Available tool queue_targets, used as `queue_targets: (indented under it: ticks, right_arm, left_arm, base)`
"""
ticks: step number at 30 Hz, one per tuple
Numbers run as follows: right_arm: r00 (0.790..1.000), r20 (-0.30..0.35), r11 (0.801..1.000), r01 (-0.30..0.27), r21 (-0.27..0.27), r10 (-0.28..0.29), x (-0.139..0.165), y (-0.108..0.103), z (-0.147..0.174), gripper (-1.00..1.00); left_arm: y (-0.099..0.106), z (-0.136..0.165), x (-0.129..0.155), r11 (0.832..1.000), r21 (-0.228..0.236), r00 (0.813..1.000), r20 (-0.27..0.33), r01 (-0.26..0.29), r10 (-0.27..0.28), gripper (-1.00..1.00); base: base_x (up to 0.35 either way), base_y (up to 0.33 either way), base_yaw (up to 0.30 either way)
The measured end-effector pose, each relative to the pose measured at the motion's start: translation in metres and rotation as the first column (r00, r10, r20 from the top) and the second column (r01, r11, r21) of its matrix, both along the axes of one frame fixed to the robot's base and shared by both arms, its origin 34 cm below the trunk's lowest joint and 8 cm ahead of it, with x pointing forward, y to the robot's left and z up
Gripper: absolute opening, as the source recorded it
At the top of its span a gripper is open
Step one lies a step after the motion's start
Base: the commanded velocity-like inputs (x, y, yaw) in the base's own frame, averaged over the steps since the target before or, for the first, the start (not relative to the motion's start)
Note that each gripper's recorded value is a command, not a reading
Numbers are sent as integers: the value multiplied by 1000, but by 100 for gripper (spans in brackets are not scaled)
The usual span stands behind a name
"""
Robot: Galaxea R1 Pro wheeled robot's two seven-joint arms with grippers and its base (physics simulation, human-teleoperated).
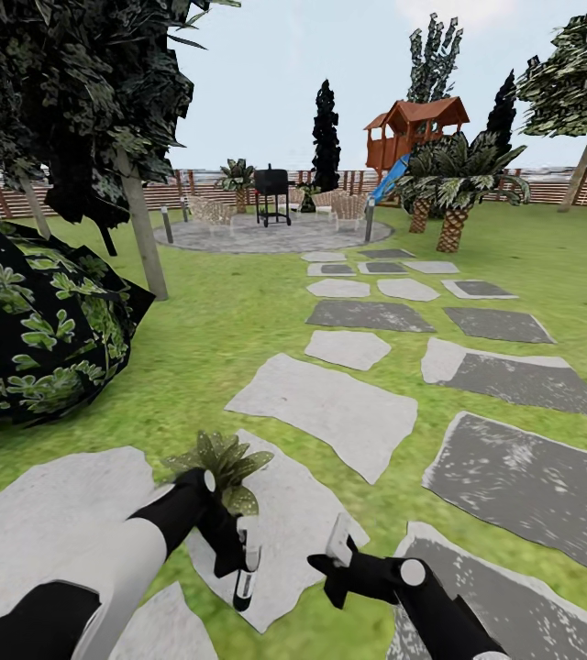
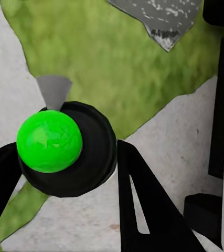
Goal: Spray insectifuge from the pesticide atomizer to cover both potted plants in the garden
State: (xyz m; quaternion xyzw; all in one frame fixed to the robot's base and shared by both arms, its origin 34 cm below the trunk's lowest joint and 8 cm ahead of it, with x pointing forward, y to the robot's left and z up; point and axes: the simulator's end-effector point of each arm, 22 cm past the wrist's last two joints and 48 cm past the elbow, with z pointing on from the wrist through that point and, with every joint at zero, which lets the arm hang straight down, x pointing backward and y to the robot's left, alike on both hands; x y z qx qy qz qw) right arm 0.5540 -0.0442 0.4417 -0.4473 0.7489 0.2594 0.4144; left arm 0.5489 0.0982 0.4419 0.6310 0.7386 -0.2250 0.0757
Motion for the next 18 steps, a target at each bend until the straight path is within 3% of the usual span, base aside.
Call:
queue_targets:
  ticks: [6,14,18]
  right_arm:
    - [1000,23,999,-16,52,15,2,33,19,-100]
    - [1000,24,998,-19,59,18,2,38,21,-100]
    - [1000,24,998,-21,65,19,2,42,22,-100]
  left_arm:
    - [3,-9,-8,1000,22,1000,-10,14,-14,-100]
    - [1,-9,-9,1000,23,1000,-9,18,-18,-100]
    - [-12,-7,-10,1000,8,1000,-5,28,-28,-100]
  base:
    - [0,0,0]
    - [0,0,0]
    - [0,0,0]
